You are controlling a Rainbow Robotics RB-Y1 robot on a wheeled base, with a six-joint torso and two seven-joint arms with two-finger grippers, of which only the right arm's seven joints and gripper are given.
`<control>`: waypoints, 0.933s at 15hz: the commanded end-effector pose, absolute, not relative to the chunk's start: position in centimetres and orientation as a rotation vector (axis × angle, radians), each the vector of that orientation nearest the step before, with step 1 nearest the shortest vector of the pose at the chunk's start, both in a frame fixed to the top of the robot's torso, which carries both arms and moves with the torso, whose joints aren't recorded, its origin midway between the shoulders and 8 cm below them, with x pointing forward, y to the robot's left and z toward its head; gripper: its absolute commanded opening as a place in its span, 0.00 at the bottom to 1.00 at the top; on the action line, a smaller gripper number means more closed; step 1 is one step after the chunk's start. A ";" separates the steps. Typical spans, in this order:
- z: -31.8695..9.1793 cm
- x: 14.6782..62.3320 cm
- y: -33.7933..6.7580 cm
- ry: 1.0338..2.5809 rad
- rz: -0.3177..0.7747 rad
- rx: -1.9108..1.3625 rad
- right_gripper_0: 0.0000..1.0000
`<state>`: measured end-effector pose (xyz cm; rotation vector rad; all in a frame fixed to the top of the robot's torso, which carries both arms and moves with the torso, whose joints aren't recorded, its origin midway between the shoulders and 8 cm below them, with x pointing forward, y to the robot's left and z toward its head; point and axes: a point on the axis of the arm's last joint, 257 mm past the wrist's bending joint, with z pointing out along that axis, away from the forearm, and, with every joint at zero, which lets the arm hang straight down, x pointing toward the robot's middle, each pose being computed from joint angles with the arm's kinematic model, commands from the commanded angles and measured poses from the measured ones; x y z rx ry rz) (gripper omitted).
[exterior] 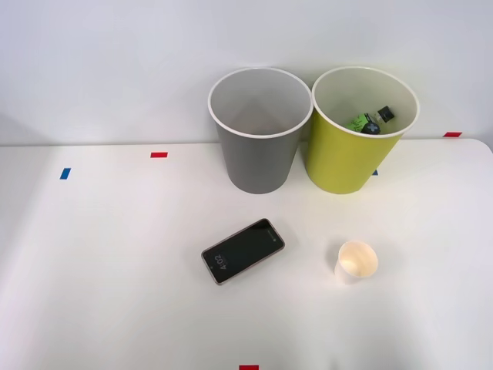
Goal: Put cans in the gray bin, plastic bottles in the light green bin
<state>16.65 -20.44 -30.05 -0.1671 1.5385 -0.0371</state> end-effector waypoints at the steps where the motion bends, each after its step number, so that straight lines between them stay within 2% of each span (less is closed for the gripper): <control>1: -30.1 16.7 -20.4 1.538 -0.037 -0.167 1.00; 14: -30.1 16.7 -20.4 1.538 -0.037 -0.167 1.00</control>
